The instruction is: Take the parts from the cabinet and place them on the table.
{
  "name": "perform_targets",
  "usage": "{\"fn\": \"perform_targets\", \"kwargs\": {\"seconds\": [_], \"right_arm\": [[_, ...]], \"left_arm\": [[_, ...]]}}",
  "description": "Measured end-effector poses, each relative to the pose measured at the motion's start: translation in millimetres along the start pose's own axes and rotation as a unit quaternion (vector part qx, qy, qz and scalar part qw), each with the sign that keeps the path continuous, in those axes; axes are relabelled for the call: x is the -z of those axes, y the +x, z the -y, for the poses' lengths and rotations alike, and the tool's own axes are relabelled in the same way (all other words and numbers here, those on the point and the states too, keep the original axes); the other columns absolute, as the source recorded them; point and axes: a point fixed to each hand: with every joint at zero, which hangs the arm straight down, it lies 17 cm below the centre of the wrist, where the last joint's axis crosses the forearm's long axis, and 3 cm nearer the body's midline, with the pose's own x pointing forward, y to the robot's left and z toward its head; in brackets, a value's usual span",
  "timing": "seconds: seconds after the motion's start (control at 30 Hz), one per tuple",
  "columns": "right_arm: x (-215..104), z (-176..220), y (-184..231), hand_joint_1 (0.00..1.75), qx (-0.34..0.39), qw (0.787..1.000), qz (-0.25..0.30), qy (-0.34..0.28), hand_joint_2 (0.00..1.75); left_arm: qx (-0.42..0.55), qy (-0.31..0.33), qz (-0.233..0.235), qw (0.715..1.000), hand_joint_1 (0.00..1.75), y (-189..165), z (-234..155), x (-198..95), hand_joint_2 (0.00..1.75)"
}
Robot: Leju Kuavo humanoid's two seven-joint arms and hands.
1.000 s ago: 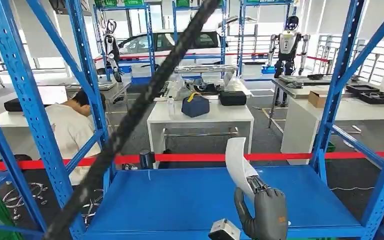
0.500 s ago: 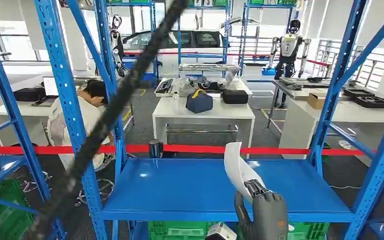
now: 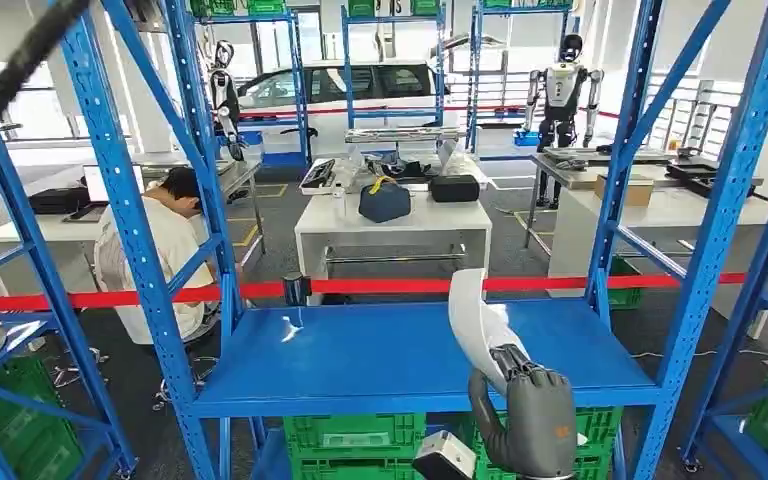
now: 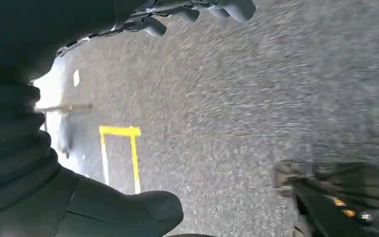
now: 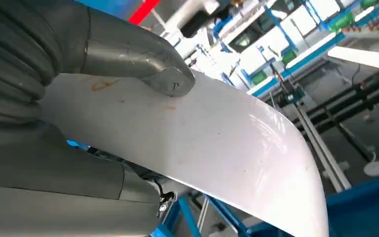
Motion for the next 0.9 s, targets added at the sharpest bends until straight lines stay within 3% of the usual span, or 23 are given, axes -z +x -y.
{"fn": "perform_targets", "kwargs": {"seconds": [0.2,0.47,0.9], "right_arm": [[3,0,-3,1.75,0.007,1.000,-0.001,-0.004,1.75],[-26,-13,-31,1.75,-0.006,0.999,-0.040,0.013,1.75],[-37,-11,-49,1.75,-0.025,0.998,-0.053,0.013,1.75]], "left_arm": [[0.007,0.002,-0.003,1.000,0.00,10,-2,-1,1.75],[0.023,-0.003,-0.001,1.000,0.00,24,2,-2,1.75],[0.034,-0.006,-0.002,0.999,0.00,16,6,-2,1.75]]}}
